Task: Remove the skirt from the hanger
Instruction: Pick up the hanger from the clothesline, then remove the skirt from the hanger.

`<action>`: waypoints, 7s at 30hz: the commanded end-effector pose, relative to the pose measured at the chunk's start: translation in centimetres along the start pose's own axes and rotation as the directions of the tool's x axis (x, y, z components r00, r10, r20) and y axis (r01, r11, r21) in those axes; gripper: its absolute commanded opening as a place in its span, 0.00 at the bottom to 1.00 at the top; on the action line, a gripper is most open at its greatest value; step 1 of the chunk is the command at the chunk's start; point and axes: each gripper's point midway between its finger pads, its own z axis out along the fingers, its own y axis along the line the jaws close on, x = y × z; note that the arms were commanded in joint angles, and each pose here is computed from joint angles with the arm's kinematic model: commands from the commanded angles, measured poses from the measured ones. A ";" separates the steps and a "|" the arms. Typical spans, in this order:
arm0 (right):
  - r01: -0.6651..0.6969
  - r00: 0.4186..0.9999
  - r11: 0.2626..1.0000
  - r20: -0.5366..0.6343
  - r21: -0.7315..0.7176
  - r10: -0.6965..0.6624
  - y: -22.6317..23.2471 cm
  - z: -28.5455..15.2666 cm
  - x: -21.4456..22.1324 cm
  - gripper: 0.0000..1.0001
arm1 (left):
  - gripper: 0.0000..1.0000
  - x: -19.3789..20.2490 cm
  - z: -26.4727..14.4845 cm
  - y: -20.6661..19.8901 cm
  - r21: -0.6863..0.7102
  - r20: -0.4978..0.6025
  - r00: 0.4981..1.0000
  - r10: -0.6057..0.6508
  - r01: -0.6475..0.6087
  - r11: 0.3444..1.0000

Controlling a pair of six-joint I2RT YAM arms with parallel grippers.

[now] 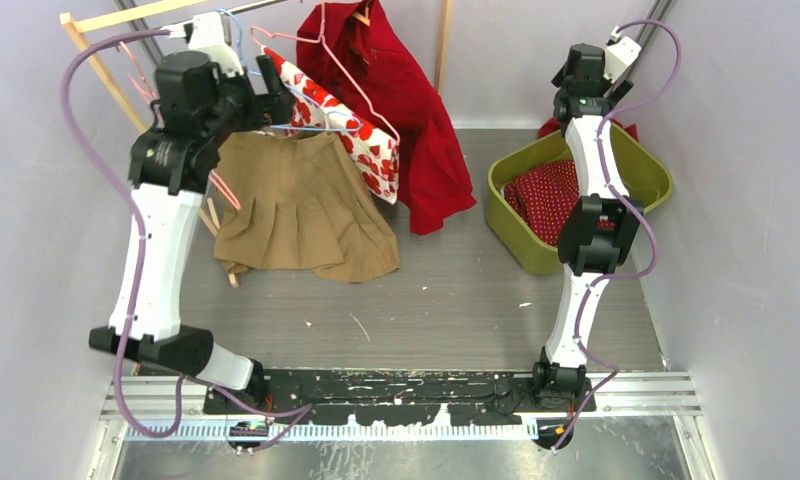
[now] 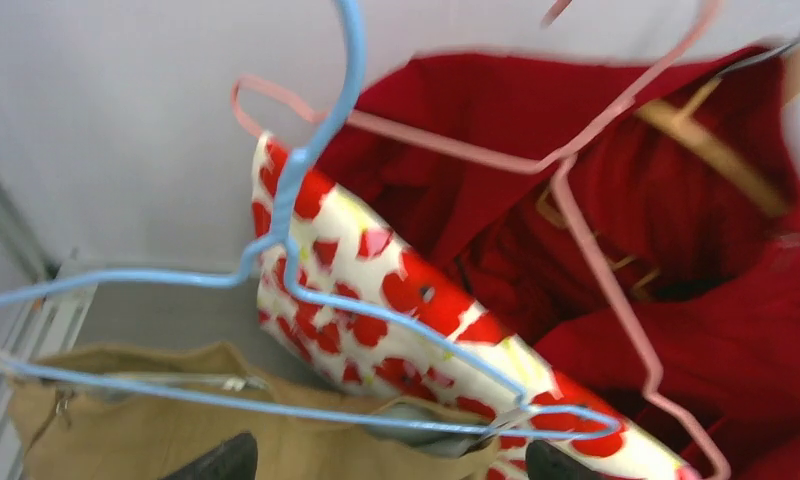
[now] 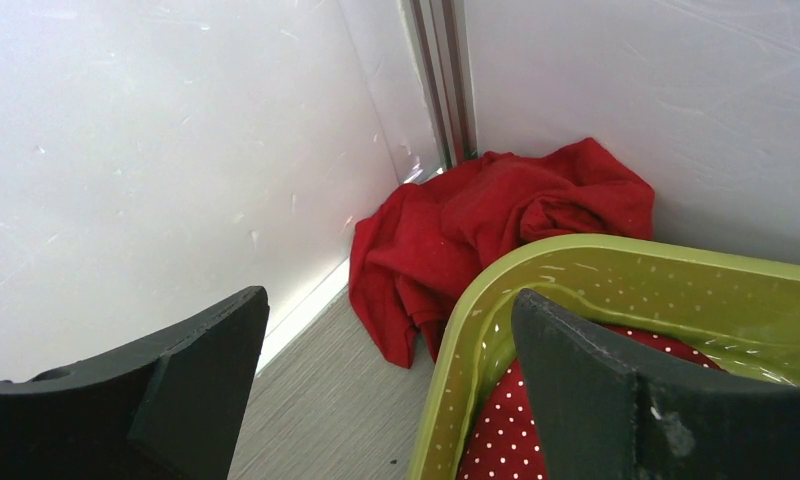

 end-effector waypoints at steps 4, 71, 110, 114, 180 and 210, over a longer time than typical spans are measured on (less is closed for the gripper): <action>-0.087 0.992 0.995 0.087 -0.043 0.090 0.4 -1.4 -5.0 0.96 | 1.00 -1.6 1.4 2.1 -0.205 0.080 0.996 -0.028 0.044 0.978; -0.147 0.988 0.989 0.054 0.022 0.145 -3.1 -0.8 -5.0 0.95 | 0.93 0.9 1.9 6.5 -0.565 0.035 0.993 0.109 -0.070 0.822; -0.151 0.988 0.988 0.041 0.035 0.149 -4.5 -0.1 -4.5 0.95 | 0.00 -4.2 7.5 4.1 -0.473 0.378 0.901 0.214 -0.010 0.881; -0.150 0.988 0.988 0.040 0.031 0.149 -4.5 -0.1 -4.3 0.95 | 0.00 -6.3 7.4 3.8 -0.478 0.451 0.857 0.249 -0.004 0.878; 0.197 0.976 0.768 0.045 -0.610 -0.214 7.6 -31.4 -2.1 0.91 | 0.00 4.2 -10.5 1.5 -0.081 0.128 0.986 0.110 -0.100 0.992; 0.063 0.918 0.064 0.032 -0.996 -0.394 24.6 -60.0 10.0 0.90 | 0.00 6.9 -16.7 -0.4 0.104 0.050 0.998 0.049 -0.054 0.993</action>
